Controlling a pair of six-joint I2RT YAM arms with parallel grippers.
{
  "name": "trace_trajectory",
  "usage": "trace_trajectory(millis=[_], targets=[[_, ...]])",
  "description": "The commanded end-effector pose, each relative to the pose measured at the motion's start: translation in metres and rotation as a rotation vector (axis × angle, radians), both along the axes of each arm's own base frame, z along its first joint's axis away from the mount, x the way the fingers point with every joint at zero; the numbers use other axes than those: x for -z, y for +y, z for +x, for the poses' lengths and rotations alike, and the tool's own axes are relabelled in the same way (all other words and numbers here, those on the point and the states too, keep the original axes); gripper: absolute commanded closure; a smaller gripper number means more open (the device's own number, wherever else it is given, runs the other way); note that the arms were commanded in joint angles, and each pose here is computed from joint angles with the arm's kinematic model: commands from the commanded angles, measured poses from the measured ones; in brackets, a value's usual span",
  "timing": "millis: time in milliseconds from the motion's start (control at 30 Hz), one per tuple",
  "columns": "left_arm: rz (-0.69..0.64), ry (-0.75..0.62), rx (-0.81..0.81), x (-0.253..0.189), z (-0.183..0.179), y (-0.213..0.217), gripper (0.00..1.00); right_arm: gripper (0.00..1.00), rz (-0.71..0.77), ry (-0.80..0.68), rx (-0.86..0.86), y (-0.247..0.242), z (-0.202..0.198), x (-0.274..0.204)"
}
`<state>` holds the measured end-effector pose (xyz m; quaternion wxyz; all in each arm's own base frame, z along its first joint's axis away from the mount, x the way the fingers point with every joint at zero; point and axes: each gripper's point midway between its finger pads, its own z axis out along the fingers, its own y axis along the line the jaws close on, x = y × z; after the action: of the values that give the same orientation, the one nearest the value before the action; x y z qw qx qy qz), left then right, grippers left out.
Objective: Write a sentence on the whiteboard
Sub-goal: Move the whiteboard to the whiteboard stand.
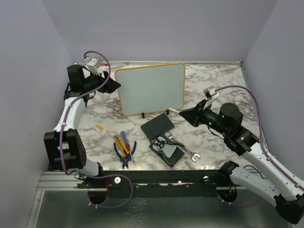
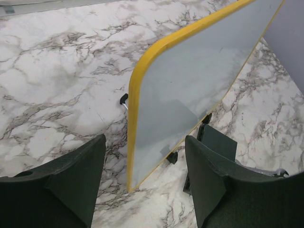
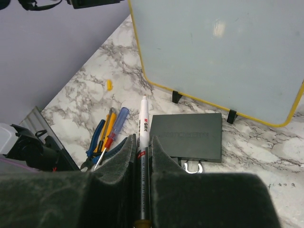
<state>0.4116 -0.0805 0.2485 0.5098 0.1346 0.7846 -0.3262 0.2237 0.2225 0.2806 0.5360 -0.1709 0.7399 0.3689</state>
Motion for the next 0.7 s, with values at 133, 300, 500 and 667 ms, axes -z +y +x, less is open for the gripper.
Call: trace_trajectory(millis=[133, 300, 500, 667], targets=[[-0.092, -0.07, 0.159, 0.005, 0.007, -0.008, 0.34, 0.99, 0.019, -0.038, -0.053, 0.007, -0.005, -0.007], [-0.13, -0.059, 0.192, 0.012, 0.01, -0.012, 0.44, 0.99, 0.003, -0.028, -0.056, 0.007, -0.006, -0.004], [-0.142, -0.035, 0.197, 0.024, 0.02, -0.011, 0.57, 0.99, 0.008, -0.021, -0.068, 0.009, -0.006, -0.001], [-0.156, -0.024, 0.218, 0.027, 0.019, -0.017, 0.68, 0.99, 0.011, -0.017, -0.072, 0.01, -0.006, -0.001]])
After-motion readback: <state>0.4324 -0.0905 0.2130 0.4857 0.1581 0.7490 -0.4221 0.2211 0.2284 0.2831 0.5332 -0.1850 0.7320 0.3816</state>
